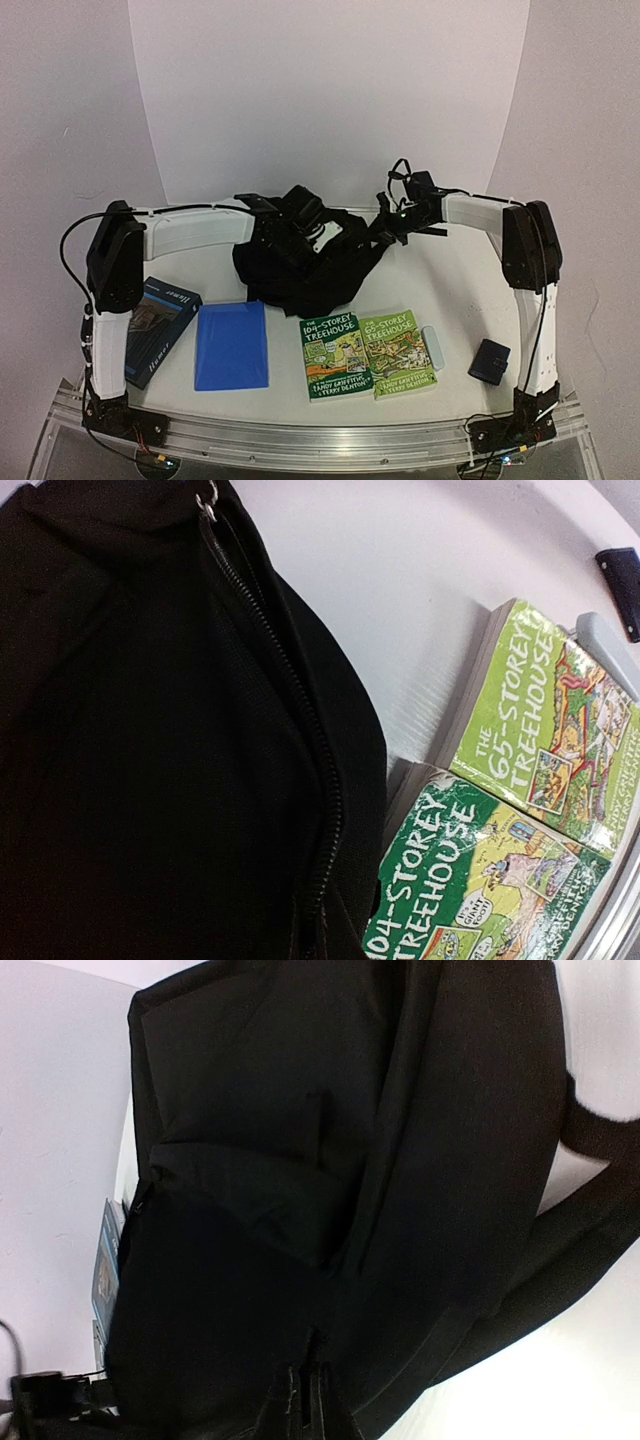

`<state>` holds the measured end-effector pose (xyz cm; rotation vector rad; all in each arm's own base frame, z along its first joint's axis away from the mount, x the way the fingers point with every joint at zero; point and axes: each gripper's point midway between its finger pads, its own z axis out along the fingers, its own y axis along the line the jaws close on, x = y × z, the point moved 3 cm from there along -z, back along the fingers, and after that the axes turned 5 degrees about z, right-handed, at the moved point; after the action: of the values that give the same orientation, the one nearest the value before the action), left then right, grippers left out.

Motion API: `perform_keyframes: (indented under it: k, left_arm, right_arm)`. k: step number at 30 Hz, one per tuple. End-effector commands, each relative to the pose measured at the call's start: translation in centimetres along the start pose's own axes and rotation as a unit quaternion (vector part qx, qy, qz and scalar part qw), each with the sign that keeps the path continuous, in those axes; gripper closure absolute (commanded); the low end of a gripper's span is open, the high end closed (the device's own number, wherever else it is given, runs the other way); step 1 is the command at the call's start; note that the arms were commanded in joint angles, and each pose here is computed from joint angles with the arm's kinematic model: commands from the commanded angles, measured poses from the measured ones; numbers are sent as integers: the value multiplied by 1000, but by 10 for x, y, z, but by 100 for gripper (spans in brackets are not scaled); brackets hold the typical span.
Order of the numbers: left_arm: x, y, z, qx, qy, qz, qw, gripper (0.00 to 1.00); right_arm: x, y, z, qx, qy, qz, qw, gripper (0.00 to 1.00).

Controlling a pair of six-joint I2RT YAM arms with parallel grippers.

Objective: Pack the student bag
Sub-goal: Unzip the student bag at the center of the board.

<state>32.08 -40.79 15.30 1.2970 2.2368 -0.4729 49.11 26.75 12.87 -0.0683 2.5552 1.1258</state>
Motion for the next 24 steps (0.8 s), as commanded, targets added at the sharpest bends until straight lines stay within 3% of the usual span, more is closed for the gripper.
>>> perform_keyframes:
  k: [1,12,19,24]
  left_arm:
    - [-11,-11,-62,-9,-39,27,999,100]
    - [0,-17,-95,-12,-40,51,998,100]
    - [4,12,-74,-60,-30,70,995,100]
    - [-12,61,-56,-85,-34,70,993,97]
  right_arm:
    - [-41,-26,-6,39,-63,-27,997,100]
    - [-58,-67,8,87,-77,-45,992,100]
    - [-88,-57,-70,83,-134,-44,986,100]
    - [-56,-57,-112,89,-127,-44,987,100]
